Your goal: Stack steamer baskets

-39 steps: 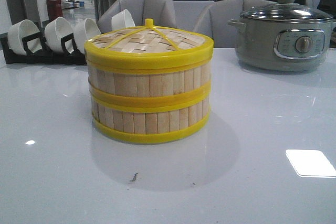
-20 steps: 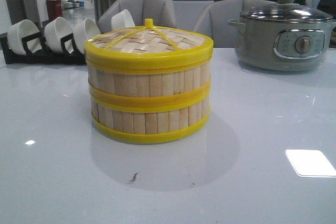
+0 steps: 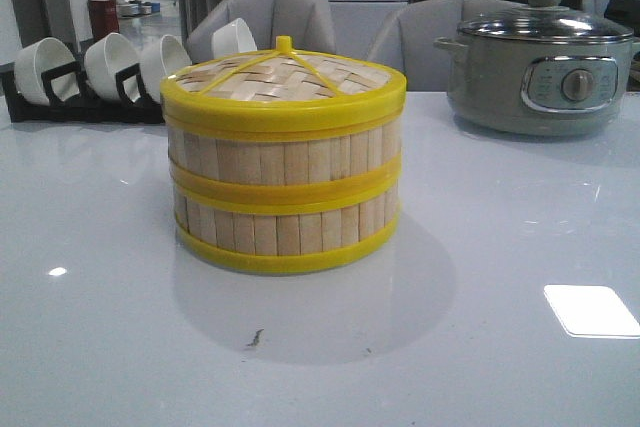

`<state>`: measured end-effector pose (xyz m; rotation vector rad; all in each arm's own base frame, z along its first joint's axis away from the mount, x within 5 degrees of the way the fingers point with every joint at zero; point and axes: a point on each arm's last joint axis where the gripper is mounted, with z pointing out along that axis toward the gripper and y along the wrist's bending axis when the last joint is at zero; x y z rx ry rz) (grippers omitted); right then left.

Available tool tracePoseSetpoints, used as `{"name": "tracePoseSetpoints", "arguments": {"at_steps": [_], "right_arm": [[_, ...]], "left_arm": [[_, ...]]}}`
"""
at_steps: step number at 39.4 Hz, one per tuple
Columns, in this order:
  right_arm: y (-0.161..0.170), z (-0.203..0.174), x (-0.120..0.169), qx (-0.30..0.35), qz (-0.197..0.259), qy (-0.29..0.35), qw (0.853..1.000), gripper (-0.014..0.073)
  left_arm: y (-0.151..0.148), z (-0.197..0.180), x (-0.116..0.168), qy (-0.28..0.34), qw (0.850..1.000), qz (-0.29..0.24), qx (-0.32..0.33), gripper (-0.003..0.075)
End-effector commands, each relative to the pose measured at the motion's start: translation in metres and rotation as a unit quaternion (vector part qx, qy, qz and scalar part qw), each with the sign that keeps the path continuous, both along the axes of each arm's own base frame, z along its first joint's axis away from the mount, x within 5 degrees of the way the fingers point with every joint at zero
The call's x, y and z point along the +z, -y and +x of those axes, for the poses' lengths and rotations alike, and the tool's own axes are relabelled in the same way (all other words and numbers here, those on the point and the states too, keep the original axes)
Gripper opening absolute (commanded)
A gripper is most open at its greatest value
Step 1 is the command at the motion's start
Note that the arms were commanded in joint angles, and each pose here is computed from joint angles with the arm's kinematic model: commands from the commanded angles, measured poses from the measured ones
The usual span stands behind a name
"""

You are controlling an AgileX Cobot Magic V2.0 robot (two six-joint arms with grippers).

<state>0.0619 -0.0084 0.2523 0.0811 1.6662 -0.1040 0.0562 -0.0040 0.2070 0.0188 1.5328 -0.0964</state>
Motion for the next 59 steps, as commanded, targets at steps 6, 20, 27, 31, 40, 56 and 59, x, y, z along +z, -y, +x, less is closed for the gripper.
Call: {"name": "tracePoseSetpoints", "arguments": {"at_steps": [6, 20, 27, 31, 40, 56, 59], "right_arm": [[-0.0007, 0.0004, 0.0163, 0.003, -0.012, 0.048, 0.999, 0.0048], [-0.0007, 0.0004, 0.0163, 0.003, -0.012, 0.048, 0.999, 0.0048], [-0.0007, 0.0004, 0.0163, 0.003, -0.012, 0.048, 0.999, 0.0048], [-0.0007, 0.0004, 0.0163, 0.003, -0.012, 0.048, 0.999, 0.0048], [-0.0007, 0.0004, 0.0163, 0.003, -0.012, 0.048, 0.999, 0.0048], [-0.0007, 0.0004, 0.0163, 0.003, -0.012, 0.048, 0.999, 0.0048], [-0.0007, 0.0004, 0.0163, 0.003, -0.012, 0.048, 0.999, 0.0048]], "left_arm": [[0.0003, -0.0019, 0.0076, 0.046, 0.999, 0.012, -0.001, 0.0087], [0.0006, -0.0023, 0.0101, 0.060, 0.998, 0.014, -0.002, 0.0087], [0.0007, -0.0024, 0.0108, 0.065, 0.998, 0.019, -0.002, 0.0087], [0.0008, -0.0025, 0.0109, 0.066, 0.998, 0.024, -0.002, 0.0087], [0.0008, -0.0025, 0.0109, 0.066, 0.998, 0.024, -0.002, 0.0087], [0.0008, -0.0025, 0.0109, 0.066, 0.998, 0.024, -0.002, 0.0087], [0.0008, -0.0025, 0.0109, 0.066, 0.998, 0.024, -0.002, 0.0087]]}}
